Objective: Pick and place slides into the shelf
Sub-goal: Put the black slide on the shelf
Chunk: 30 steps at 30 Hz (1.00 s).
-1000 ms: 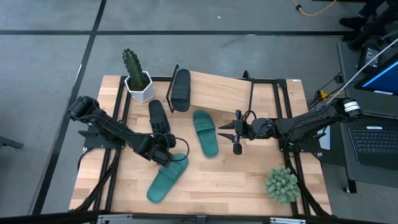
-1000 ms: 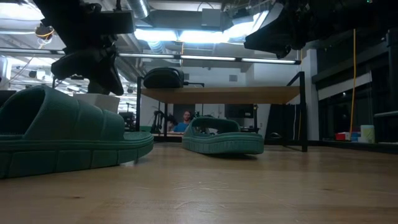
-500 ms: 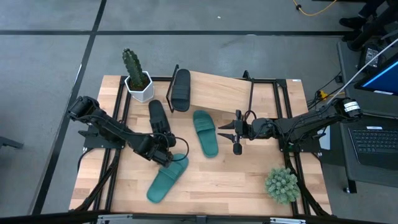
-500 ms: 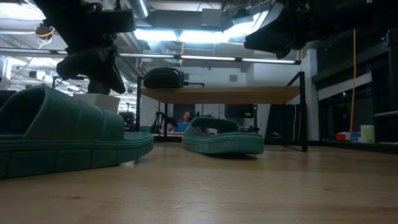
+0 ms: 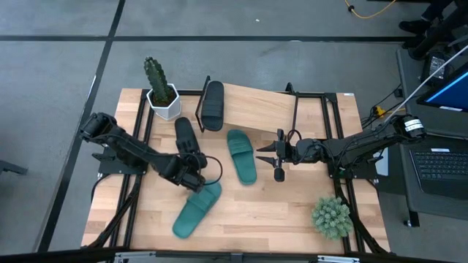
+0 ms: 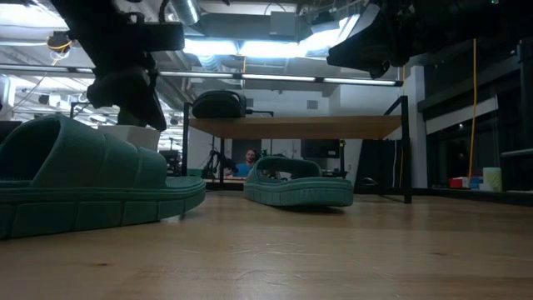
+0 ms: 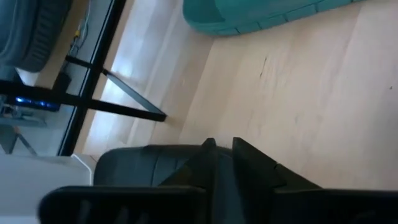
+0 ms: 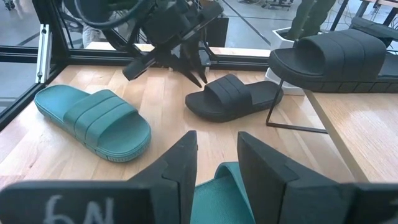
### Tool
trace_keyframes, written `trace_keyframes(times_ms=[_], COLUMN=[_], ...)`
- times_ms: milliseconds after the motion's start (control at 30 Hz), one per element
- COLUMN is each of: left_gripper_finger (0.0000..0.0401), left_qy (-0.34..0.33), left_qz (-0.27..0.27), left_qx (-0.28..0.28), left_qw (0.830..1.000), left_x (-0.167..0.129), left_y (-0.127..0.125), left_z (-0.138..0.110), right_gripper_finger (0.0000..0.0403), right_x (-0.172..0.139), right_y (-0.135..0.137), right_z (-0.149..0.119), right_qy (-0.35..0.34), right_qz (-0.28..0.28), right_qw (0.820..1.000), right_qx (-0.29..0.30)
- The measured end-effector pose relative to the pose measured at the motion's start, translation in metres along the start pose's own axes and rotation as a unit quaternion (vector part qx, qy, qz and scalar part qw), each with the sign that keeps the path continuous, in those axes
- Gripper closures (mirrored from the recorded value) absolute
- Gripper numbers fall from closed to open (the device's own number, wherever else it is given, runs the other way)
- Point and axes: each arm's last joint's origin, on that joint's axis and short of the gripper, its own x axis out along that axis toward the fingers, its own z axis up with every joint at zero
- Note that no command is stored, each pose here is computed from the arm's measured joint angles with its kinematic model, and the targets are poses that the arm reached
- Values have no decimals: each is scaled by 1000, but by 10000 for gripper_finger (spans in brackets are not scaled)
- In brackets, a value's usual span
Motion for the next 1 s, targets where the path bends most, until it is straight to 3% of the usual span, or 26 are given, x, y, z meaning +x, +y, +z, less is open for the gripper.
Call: trace_keyframes(times_ms=[500, 833, 1000], left_gripper_finger=[203, 195, 194], left_qy=[28, 24, 23], left_qz=[7, 3, 8], left_qx=[10, 3, 56], left_qw=[1000, 1000, 998], left_x=[4, 4, 5], left_y=[6, 5, 7], left_z=[-2, -1, 2], right_gripper_finger=[286, 286, 286], right_x=[0, 0, 0], right_y=[0, 0, 0], right_z=[0, 0, 0], right_qy=[0, 0, 0], right_qz=[0, 0, 0], right_qw=[1000, 1000, 1000], right_qx=[-1, -2, -2])
